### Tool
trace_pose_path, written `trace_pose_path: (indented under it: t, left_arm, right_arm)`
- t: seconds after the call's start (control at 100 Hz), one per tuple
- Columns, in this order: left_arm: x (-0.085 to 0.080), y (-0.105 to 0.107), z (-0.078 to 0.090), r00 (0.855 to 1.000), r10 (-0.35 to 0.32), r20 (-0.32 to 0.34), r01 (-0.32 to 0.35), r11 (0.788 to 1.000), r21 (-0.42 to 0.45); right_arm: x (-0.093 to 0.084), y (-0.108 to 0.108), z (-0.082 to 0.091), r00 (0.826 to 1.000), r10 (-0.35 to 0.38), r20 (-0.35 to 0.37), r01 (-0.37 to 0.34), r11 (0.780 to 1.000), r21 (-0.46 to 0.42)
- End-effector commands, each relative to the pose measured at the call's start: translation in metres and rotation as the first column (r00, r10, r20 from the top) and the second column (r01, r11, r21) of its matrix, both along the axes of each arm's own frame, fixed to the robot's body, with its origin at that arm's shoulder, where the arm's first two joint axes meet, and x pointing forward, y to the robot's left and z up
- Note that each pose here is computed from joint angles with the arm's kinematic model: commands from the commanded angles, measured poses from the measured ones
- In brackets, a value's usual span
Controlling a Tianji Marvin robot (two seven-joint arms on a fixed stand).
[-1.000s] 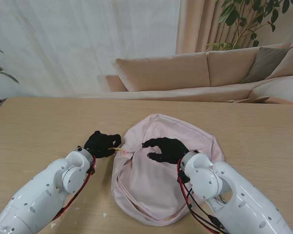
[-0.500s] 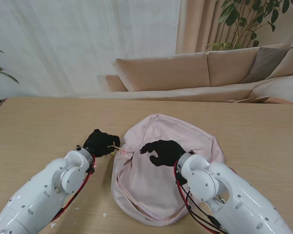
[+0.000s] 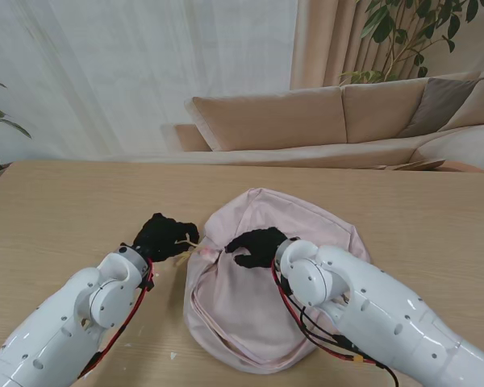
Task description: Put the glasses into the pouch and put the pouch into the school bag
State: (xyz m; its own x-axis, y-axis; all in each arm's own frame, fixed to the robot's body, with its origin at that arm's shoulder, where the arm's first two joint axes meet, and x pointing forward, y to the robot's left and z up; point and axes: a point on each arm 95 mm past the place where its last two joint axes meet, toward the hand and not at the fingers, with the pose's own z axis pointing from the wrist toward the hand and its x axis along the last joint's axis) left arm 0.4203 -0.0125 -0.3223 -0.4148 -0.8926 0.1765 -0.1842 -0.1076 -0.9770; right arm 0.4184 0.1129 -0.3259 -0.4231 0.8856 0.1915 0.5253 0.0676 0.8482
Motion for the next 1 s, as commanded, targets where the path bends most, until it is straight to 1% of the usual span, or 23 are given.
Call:
trace_pose_path:
  t: [0.0,0.18,0.43,0.69,0.99]
  left_arm:
    - [-0.006,-0.004,0.001,1.0,-0.021,-0.017,0.021,1.0,-0.006]
    - [-0.018,-0.002,0.006,0.998,-0.043,-0.034,0.042,0.999,-0.033]
    - [-0.038,0.005,0.014,0.996,-0.086,-0.033,0.084,0.994,-0.07]
    - [-0.055,0.015,0.024,0.992,-0.123,-0.018,0.121,0.99,-0.077]
    - [-0.079,0.028,0.029,0.986,-0.164,-0.017,0.161,0.982,-0.103]
  right_arm:
    - [0.004,0.0,-0.004,0.999,-0.011,-0.038,0.012,1.0,0.008]
    - [0.016,0.002,-0.013,0.994,-0.052,-0.094,0.052,0.999,-0.008]
    - [0.033,0.004,-0.018,0.986,-0.116,-0.12,0.112,0.993,-0.042]
    - [0.048,0.004,-0.018,0.97,-0.196,-0.143,0.19,0.98,-0.049]
    - [0.061,0.004,-0.015,0.954,-0.255,-0.157,0.25,0.967,-0.054]
